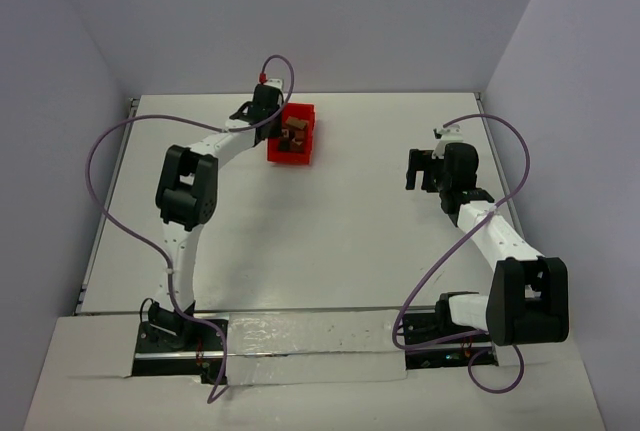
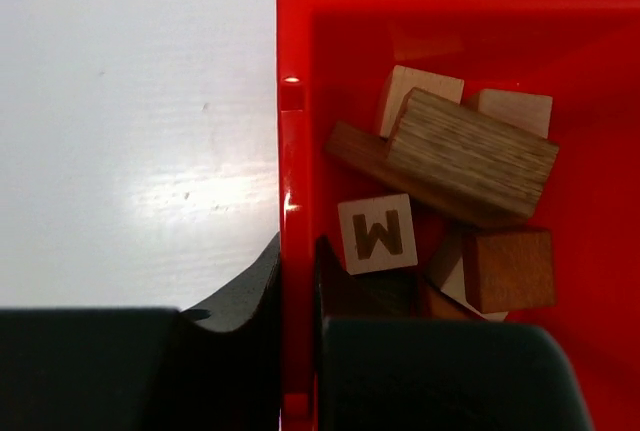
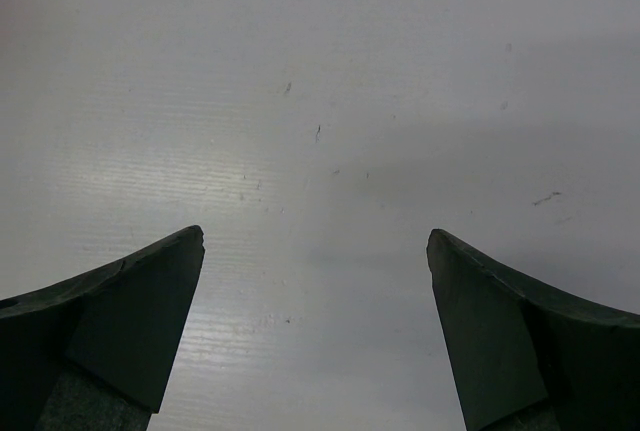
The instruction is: Build the wood block tower
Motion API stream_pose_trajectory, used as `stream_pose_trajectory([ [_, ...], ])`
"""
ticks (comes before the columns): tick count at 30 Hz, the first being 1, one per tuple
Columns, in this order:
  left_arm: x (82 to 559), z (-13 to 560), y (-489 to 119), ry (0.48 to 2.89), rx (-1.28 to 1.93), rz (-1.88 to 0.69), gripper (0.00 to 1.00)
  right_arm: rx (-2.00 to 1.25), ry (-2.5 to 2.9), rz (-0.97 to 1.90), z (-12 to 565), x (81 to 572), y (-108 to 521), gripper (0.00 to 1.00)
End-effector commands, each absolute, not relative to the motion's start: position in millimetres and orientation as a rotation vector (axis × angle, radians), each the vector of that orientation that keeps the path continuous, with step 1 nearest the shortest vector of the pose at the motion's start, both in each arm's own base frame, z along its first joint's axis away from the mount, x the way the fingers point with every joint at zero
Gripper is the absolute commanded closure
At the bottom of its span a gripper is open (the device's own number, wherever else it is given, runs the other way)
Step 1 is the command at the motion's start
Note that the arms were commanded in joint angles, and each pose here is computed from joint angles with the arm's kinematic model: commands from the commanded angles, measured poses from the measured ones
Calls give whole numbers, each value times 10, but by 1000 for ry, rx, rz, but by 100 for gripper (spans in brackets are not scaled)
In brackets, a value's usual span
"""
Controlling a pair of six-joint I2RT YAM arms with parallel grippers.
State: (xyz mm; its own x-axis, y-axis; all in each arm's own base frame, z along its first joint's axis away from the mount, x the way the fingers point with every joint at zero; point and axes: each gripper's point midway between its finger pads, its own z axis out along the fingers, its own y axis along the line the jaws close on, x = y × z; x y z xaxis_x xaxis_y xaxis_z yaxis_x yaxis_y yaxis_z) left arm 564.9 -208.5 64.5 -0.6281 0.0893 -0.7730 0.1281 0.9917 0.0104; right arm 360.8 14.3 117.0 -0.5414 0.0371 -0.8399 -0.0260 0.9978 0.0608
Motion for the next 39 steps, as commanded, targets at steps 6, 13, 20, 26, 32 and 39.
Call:
stream_pose_trajectory([
  [6, 5104, 1513, -1527, 2136, 371, 350, 100, 9, 2041, 112, 1547, 3729, 174, 0],
  [13, 4613, 1883, -1363, 2020, 437, 603, 100, 5, 2021, 114, 1616, 3708, 179, 0],
  [20, 4183, 2076, -1510, 1788, 554, 903, 100, 0, 2012, 112, 1647, 3702, 174, 0],
  [26, 3923, 2141, -1799, 1619, 653, 1044, 100, -4, 2001, 104, 1680, 3687, 167, 0],
  [32, 3691, 2159, -2015, 1418, 779, 1216, 100, 22, 1994, 88, 1703, 3690, 67, 0],
  [39, 3528, 2052, -2165, 1181, 864, 1397, 100, 28, 1977, 83, 1759, 3669, 39, 0],
])
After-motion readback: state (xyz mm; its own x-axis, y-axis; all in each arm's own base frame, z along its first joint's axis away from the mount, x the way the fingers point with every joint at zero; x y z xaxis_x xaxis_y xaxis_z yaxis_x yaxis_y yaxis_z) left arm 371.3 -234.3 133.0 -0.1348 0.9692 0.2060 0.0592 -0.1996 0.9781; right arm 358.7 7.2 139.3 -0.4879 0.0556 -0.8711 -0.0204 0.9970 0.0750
